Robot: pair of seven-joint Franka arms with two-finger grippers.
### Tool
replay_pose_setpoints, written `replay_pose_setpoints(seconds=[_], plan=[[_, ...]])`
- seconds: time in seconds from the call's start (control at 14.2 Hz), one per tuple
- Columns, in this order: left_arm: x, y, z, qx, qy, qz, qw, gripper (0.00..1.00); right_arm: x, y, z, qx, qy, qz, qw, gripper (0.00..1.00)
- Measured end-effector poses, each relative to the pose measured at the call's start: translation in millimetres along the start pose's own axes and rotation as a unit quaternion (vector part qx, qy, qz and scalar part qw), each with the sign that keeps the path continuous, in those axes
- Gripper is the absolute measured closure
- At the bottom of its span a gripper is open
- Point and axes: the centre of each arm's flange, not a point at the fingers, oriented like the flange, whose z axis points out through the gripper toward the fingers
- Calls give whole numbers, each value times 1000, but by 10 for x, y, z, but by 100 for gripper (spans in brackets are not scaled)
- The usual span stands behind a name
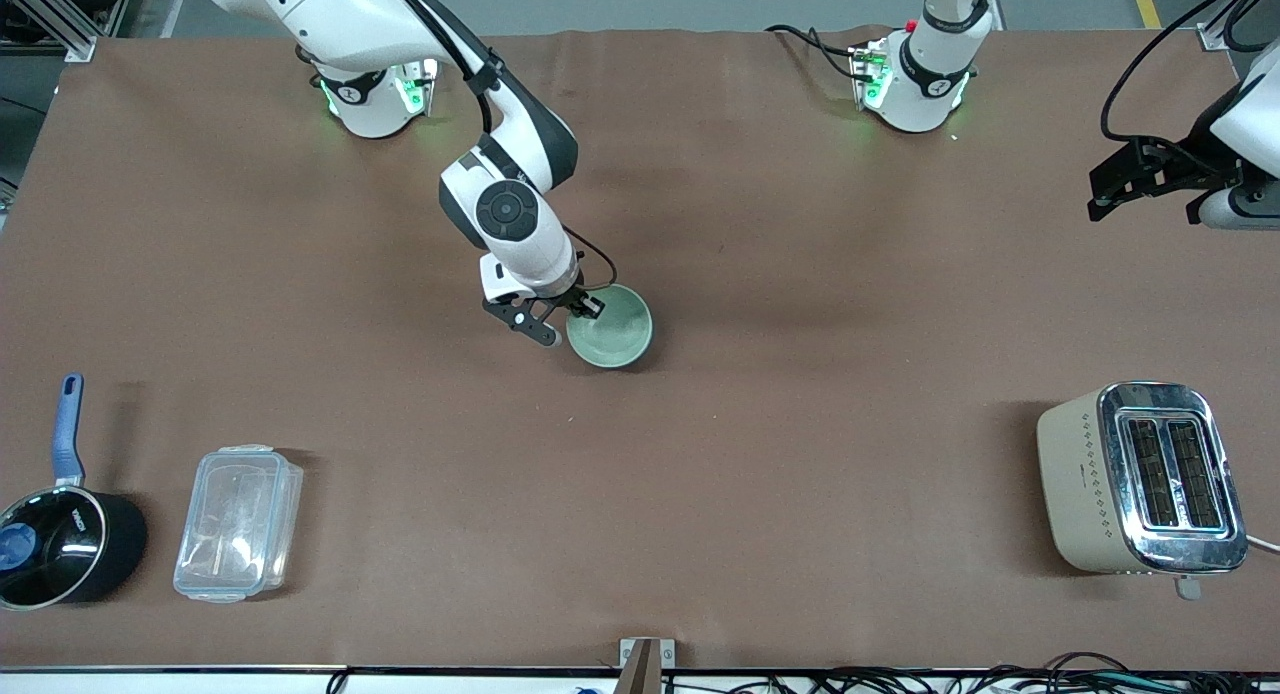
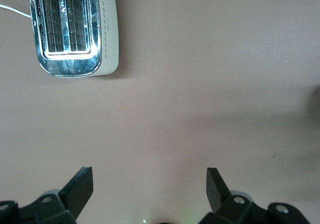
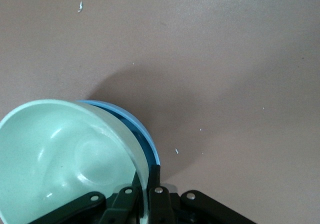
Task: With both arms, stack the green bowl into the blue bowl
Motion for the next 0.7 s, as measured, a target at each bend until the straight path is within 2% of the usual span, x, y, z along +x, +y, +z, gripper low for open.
replay_pose_setpoints(seconds=[0.21,0.35,0.56,0.7], plan=[[1,-39,5,0,0,-4,1000,0,-33,-4,9,-1,-1,-2,1000,92],[1,-41,12,0,-1,-4,1000,0,-33,-3,11,-1,-1,-2,1000,76],[1,-41,15,0,-1,-4,1000,0,-22,-20,-64,-2,0,-2,1000,46],[2,-41,17,0,-2,-4,1000,0,75,-33,-427,-8,11,-3,1000,26]])
